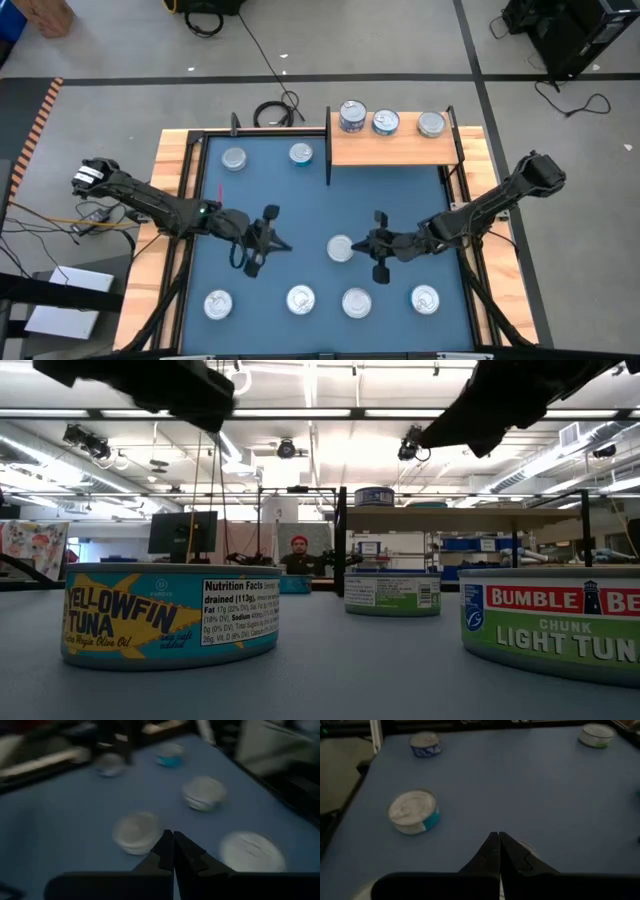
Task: Stack canned seafood by type on shelf
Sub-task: Stack the bottom left light blue tuna can on top of the light blue tuna can on the shelf
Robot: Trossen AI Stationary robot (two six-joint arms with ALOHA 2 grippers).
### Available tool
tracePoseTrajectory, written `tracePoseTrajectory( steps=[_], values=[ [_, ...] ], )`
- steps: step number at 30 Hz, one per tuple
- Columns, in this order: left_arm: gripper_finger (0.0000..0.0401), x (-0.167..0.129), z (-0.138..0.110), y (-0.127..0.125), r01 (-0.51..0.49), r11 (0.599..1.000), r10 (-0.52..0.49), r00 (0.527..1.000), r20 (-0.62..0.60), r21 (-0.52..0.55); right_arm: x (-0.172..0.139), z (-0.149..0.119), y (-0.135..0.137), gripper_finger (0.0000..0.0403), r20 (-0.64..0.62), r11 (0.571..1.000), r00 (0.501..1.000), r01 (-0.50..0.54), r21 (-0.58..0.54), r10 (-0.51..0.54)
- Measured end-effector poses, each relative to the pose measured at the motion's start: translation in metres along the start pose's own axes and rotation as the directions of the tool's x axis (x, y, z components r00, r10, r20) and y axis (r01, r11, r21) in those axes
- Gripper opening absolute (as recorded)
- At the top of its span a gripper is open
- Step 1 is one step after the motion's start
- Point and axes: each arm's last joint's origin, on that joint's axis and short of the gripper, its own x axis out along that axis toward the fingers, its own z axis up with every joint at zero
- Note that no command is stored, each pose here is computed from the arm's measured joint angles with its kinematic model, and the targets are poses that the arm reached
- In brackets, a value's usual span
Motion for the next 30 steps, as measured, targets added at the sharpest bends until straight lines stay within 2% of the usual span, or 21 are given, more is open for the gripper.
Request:
tracePoseTrajectory(
  steps=[2, 4, 10, 13, 18, 26, 30],
  values=[
    [0.0005, 0.0, -0.002, -0.007, 0.101, 0.995, -0.101, 0.995, -0.027, 0.004, 0.003, -0.003, 0.002, 0.0003, -0.01, 1.0, 1.0, -0.001, 0.001, 0.001],
    [0.0005, 0.0, -0.004, -0.013, 0.175, 0.984, -0.177, 0.983, -0.043, -0.037, 0.006, -0.003, 0.004, 0.0003, -0.013, 1.0, 1.0, -0.002, 0.014, 0.002],
    [0.0005, 0.012, -0.01, -0.027, 0.205, 0.948, -0.23, 0.97, -0.079, -0.244, 0.008, -0.001, 0.007, 0.0003, -0.02, 1.0, 1.0, -0.002, 0.012, 0.002],
    [0.0013, 0.025, -0.016, -0.034, 0.2, 0.927, -0.243, 0.965, -0.102, -0.318, 0.007, 0.001, 0.009, 0.0003, -0.016, 1.0, 1.0, -0.009, 0.003, 0.009],
    [0.0051, 0.043, -0.026, -0.037, 0.151, 0.883, -0.242, 0.958, -0.156, -0.444, 0.006, 0.001, 0.011, 0.0003, -0.02, 1.0, 1.0, -0.015, -0.017, 0.015],
    [0.0118, 0.066, -0.027, -0.039, 0.08, 0.831, -0.237, 0.946, -0.221, -0.55, 0.006, 0.0, 0.011, 0.0003, -0.029, 0.998, 0.999, -0.014, -0.059, 0.012],
    [0.0121, 0.081, -0.033, -0.04, 0.025, 0.772, -0.244, 0.934, -0.26, -0.636, 0.006, 0.0, 0.011, 0.0003, -0.029, 0.994, 1.0, -0.015, -0.11, 0.012]
  ],
)
